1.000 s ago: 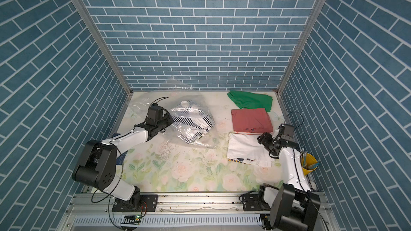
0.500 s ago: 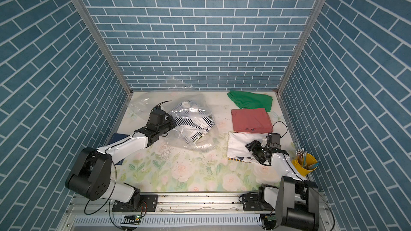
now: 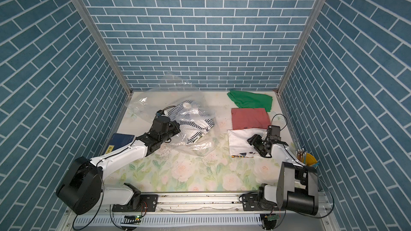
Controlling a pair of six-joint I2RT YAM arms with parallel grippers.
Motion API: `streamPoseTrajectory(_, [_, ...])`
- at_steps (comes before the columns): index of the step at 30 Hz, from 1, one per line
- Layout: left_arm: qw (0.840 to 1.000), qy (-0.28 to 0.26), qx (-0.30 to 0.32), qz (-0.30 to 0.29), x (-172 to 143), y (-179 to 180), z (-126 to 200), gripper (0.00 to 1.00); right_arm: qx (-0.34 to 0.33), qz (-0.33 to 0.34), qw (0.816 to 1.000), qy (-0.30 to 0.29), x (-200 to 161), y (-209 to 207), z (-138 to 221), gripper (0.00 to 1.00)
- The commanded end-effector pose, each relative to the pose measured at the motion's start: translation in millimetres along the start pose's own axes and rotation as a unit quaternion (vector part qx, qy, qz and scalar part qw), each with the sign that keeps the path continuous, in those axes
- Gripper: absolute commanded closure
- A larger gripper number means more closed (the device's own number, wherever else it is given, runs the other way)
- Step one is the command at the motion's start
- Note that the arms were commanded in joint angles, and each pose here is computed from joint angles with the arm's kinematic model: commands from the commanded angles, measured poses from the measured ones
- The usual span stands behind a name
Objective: Take the tank top out of the vacuum bag
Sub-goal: Adjust the tank top at the center of the board, then adjust the vacuum bag at the center of the board.
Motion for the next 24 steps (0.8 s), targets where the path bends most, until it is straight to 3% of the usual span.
streamPoseTrajectory(1, [1.0,-0.002,0.004,-0.001,-4,-3,6,1.0,0.02,0.019,0.999,-0.032,9,17,23,0.34])
streamPoseTrajectory(6, [1.0,0.012,-0.014,-0.011,-14,-16,8,0.99,0.108,0.039,0.992,-0.042,13,53,44,0.35])
streamPoseTrajectory(14, [0.997,0.032,-0.05,-0.048,-23,-49,9,0.99,0.242,0.111,0.963,-0.042,3,130,54,0.36])
streamPoseTrajectory(19, [0.995,0.034,-0.051,-0.075,-22,-61,15,0.99,0.227,0.148,0.963,-0.003,-24,153,20,0.35])
streamPoseTrajectory(24, [0.995,0.03,-0.047,-0.083,-19,-59,23,0.99,0.174,0.164,0.971,0.02,-44,150,-25,0.34])
Point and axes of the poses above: each gripper's point midway between its finger pads, its own z axis back along the fingers, its own y axis along the line the jaws close on, x = y × z, the point moved 9 cm from there along z, back along the fingers, and after that the axes turned 3 degrees about z, right-handed, at the moved point
